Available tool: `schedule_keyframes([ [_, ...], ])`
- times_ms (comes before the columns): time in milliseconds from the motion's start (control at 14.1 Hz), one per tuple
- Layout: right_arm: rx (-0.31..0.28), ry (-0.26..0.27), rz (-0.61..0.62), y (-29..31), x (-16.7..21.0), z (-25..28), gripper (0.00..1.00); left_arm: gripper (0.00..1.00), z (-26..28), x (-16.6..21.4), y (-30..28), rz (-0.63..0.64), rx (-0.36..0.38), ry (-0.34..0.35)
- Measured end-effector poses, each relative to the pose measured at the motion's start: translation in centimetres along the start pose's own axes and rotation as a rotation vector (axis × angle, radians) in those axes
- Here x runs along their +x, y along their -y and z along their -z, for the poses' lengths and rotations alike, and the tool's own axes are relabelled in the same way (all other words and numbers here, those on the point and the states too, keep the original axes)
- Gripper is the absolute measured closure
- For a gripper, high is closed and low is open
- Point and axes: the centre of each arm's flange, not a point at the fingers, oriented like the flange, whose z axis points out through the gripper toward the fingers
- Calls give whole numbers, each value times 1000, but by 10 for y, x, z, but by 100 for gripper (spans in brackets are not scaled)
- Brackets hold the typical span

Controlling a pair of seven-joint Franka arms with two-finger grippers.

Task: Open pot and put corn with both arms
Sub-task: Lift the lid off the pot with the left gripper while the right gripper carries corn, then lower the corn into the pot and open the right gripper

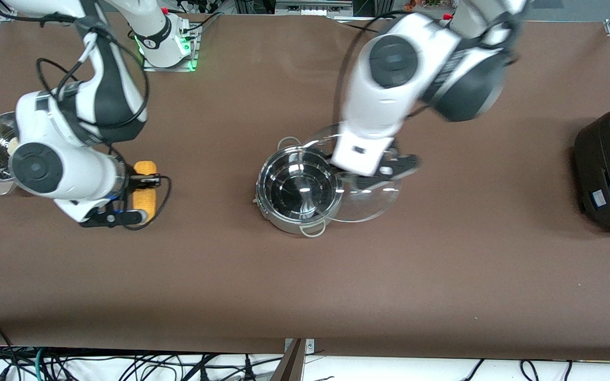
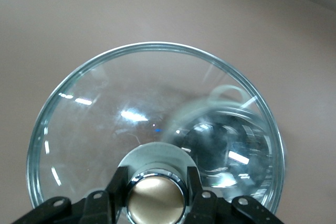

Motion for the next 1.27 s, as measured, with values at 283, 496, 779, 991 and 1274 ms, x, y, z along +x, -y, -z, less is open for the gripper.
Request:
schedule_keyframes([
  [283, 143, -88, -112, 137, -15, -13, 67, 50, -14, 30, 156, -142, 97, 92],
  [496, 314, -198, -160, 218, -11, -38, 67, 50, -62, 37, 237, -223, 97, 100],
  [779, 404, -305, -212, 293, -7, -107, 68, 50, -163, 47, 304, -291, 46, -11],
  [991, 404, -312, -213, 311, -8, -138, 63, 50, -241, 28, 309, -315, 35, -17],
  [1274, 348, -282, -206, 300, -8, -127, 25, 50, -289, 24, 310, -318, 42, 41],
])
